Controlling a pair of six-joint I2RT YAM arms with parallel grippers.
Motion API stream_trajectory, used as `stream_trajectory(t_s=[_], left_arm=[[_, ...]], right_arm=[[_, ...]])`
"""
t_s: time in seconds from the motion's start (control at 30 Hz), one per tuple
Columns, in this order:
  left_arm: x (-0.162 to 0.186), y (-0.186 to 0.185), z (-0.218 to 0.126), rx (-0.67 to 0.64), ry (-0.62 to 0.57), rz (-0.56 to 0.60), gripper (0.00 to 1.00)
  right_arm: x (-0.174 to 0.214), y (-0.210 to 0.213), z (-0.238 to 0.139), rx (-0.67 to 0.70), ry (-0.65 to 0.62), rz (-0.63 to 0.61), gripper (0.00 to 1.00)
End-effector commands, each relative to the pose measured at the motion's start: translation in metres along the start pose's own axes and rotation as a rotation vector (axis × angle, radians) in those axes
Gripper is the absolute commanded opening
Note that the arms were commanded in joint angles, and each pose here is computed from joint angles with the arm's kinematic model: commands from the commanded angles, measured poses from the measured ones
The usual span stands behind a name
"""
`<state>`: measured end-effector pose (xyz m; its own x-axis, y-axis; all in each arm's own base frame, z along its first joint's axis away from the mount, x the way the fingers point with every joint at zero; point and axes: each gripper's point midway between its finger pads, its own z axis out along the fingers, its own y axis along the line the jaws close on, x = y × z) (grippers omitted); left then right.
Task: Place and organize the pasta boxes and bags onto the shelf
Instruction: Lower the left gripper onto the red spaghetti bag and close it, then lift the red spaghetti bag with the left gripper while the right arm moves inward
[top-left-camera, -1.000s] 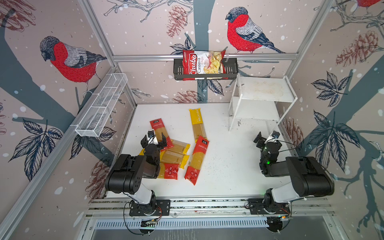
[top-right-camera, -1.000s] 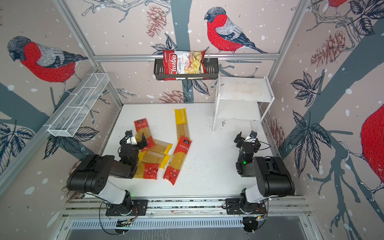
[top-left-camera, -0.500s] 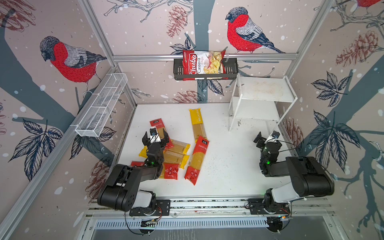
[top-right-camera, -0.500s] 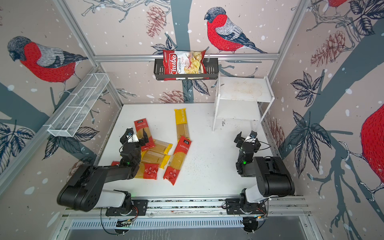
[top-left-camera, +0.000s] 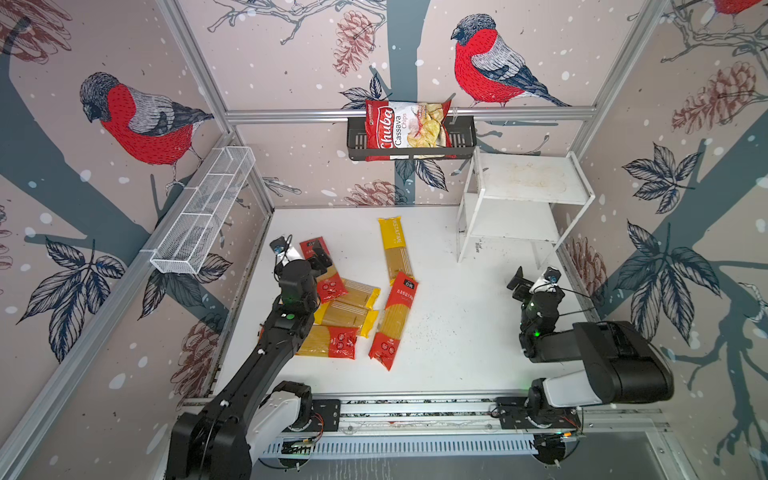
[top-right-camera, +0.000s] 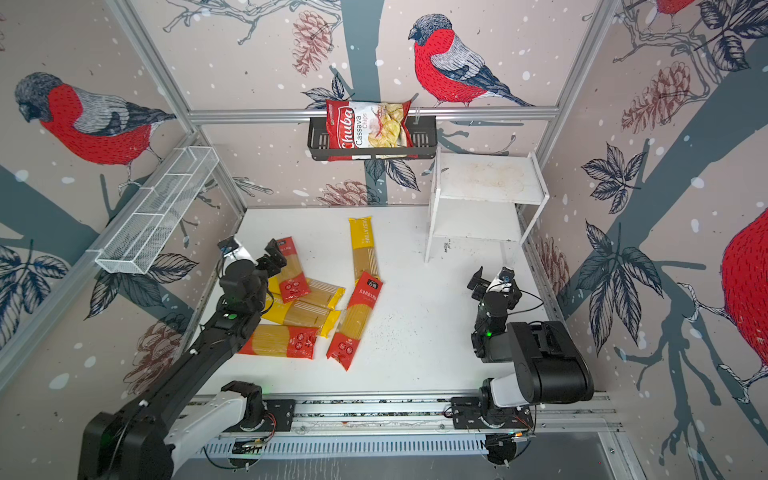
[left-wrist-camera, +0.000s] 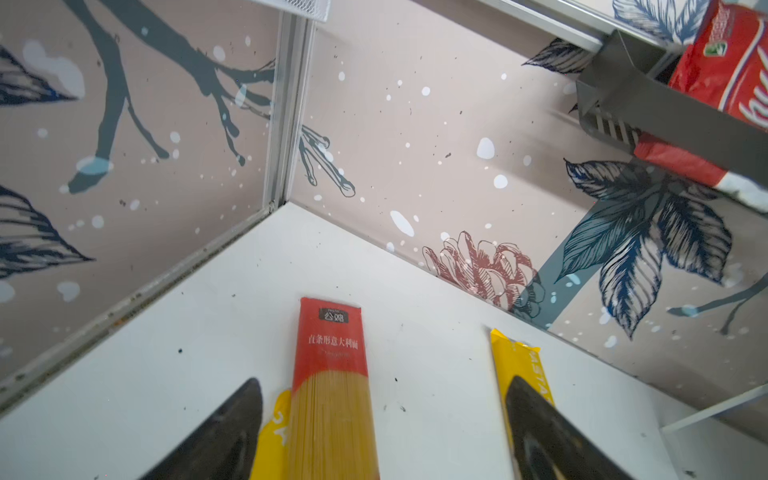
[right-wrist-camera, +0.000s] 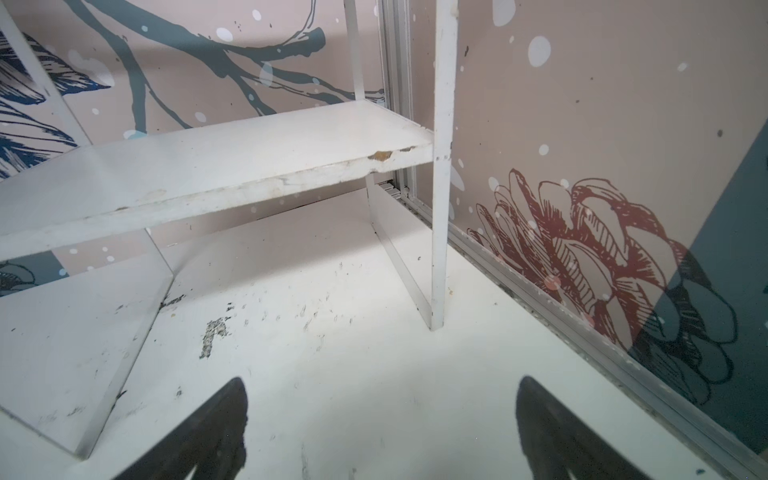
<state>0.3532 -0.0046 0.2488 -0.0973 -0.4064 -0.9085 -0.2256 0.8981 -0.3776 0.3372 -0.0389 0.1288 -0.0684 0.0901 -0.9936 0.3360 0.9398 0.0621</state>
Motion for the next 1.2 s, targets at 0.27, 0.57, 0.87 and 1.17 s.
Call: stream_trajectory(t_s=[0.27, 0.57, 0.87, 1.17], left_arm=[[0.132, -0.067, -0.067, 0.28, 0.611, 0.217, 0.88], [0.229, -0.089, -0.126, 0.421, 0.907, 0.248, 0.87], [0.267, -0.109, -0.123, 0.482, 1.073, 0.323, 0.92], [0.309, -0.118, -0.117, 0.516, 1.261, 0.405, 0.87]], right_arm=[[-0.054, -0.043, -0.018, 0.38, 0.218, 0.322, 1.0], [-0.024, 0.047, -0.05, -0.193, 0.51, 0.537, 0.96], [-0.003, 0.127, -0.083, -0.371, 0.621, 0.372, 0.96], [-0.001, 0.181, -0.11, -0.521, 0.635, 0.237, 0.91]])
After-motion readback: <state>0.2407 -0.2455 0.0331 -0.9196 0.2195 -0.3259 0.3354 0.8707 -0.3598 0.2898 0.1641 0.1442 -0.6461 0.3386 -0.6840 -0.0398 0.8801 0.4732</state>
